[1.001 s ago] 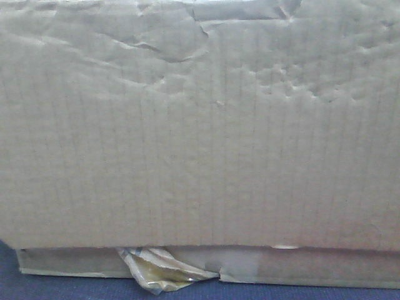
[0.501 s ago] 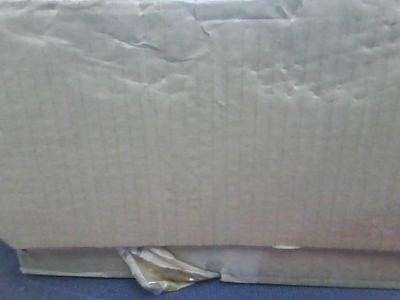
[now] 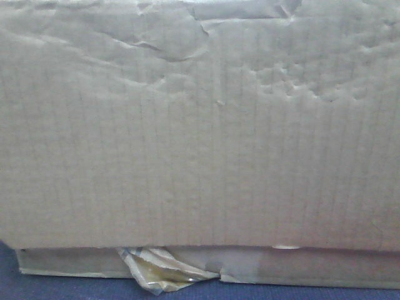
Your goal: Stack two boxes on right shelf middle
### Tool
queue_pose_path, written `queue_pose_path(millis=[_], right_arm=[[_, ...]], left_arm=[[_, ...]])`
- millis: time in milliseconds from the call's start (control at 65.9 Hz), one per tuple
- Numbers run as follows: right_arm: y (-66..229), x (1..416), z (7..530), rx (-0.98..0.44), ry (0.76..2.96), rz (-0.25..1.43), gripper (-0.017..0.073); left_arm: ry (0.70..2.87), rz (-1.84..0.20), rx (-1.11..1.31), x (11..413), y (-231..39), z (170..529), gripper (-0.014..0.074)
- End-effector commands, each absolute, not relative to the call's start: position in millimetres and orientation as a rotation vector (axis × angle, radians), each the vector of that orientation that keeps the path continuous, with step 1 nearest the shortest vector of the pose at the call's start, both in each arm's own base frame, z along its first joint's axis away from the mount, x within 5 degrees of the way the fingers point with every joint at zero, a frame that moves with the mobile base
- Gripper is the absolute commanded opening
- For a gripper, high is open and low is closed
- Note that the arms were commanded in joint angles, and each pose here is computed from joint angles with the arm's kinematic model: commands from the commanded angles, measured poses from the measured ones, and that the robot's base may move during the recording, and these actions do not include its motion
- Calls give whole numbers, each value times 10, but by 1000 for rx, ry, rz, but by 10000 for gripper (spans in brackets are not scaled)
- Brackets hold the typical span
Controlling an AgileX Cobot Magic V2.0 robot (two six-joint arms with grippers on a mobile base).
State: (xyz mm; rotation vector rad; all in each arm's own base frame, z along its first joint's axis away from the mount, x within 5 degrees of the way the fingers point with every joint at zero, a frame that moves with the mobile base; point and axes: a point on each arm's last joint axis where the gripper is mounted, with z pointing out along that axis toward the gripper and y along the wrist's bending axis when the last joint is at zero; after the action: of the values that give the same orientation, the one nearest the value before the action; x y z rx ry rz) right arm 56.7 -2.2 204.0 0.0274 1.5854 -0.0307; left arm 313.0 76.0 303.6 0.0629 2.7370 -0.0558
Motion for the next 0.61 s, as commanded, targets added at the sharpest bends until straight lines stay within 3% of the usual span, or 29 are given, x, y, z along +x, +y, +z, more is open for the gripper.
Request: queue_pose_path(millis=[0, 167, 364, 592], right_arm=[[-23, 564, 2061, 31, 1561, -32, -162], [-23, 564, 2061, 31, 1561, -32, -162], [-23, 564, 2061, 31, 1561, -32, -162], [-23, 564, 2061, 31, 1561, -32, -162]], left_arm=[[2716, -64, 60, 3165, 765, 3050, 159], [2718, -66, 58, 3163, 764, 3050, -111], [2652, -58, -6, 3151, 764, 3256, -111], [2451, 95, -221, 3102, 859, 3935, -111]])
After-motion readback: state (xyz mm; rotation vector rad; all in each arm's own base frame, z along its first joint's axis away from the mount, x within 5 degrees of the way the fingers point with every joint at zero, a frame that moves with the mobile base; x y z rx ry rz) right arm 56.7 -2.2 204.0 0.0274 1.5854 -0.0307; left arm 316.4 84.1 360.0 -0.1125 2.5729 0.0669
